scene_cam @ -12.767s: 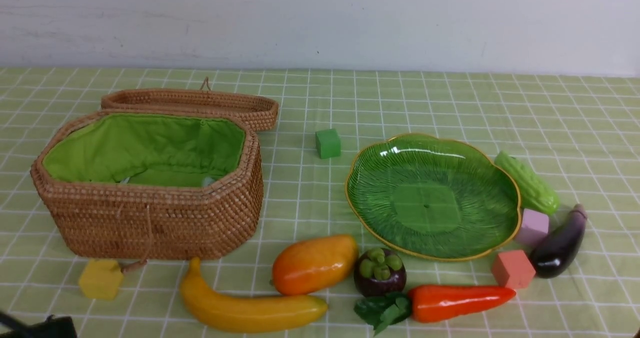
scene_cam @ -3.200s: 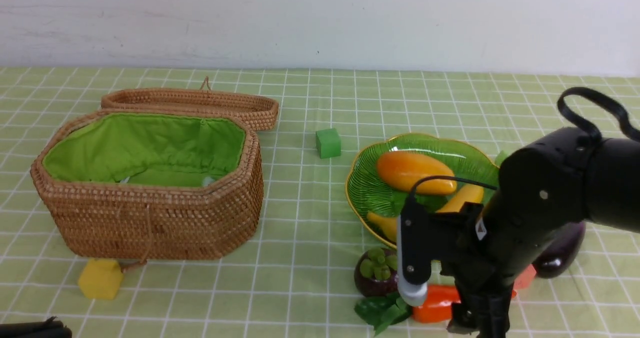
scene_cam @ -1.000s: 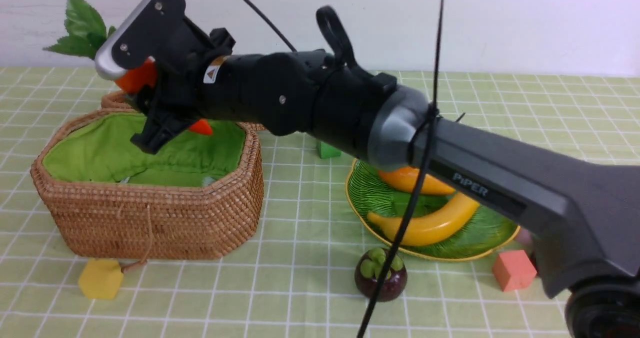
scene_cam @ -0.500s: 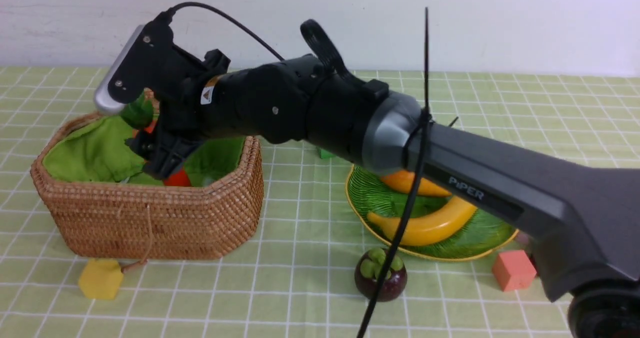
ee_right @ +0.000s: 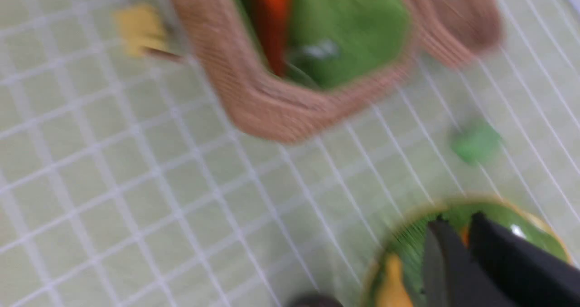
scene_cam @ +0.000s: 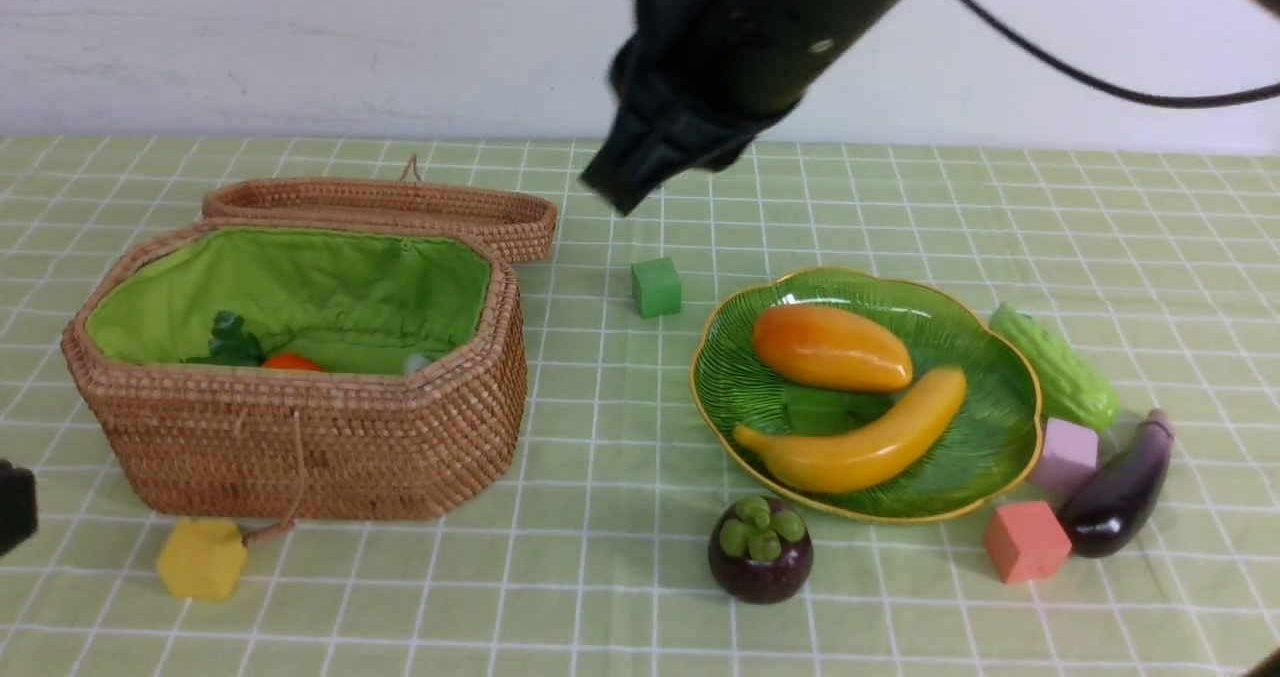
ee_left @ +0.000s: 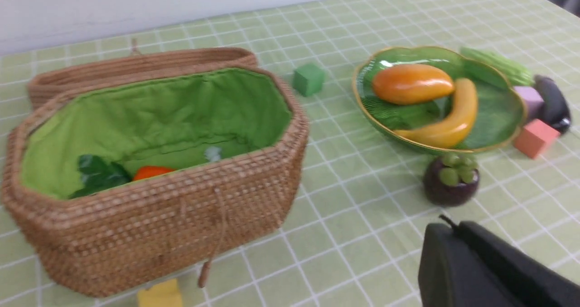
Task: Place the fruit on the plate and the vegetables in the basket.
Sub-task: Grab an eggplant with your right arm and place it in the basket on the left.
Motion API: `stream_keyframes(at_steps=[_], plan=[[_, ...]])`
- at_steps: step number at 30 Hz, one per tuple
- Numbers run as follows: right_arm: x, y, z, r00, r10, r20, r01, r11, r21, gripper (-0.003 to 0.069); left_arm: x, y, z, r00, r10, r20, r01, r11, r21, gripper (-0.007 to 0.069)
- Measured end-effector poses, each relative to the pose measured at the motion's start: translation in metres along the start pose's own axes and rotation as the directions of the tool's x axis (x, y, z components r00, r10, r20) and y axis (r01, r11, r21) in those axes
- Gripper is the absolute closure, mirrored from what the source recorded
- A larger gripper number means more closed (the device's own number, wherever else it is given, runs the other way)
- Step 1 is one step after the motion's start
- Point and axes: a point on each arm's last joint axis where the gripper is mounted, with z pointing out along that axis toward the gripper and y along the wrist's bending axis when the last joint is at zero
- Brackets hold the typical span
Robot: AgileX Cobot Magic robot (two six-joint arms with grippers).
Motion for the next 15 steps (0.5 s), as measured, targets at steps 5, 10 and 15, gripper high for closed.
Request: stream_keyframes(at_steps=[5,10,15], plan=[[0.043,-0.040,-0.008,0.969,0.229,-0.096,-0.219,0.970,0.109,0.0676,-0.002,-0.007,0.000,0.997,0.075,0.026,-0.077,0.994,0.073,0.0638],[0.126,-0.085,-0.006,0.790,0.574,-0.213,-0.512,0.810,0.287,0.0671,-0.002,-0.007,0.000,0.993,0.111,0.033,-0.113,0.990,0.079,0.0638],[0.213,-0.136,0.017,0.455,0.869,-0.192,-0.734,0.489,0.471,0.0612,-0.002,-0.008,0.000,0.993,0.112,0.032,-0.114,0.990,0.082,0.0638]])
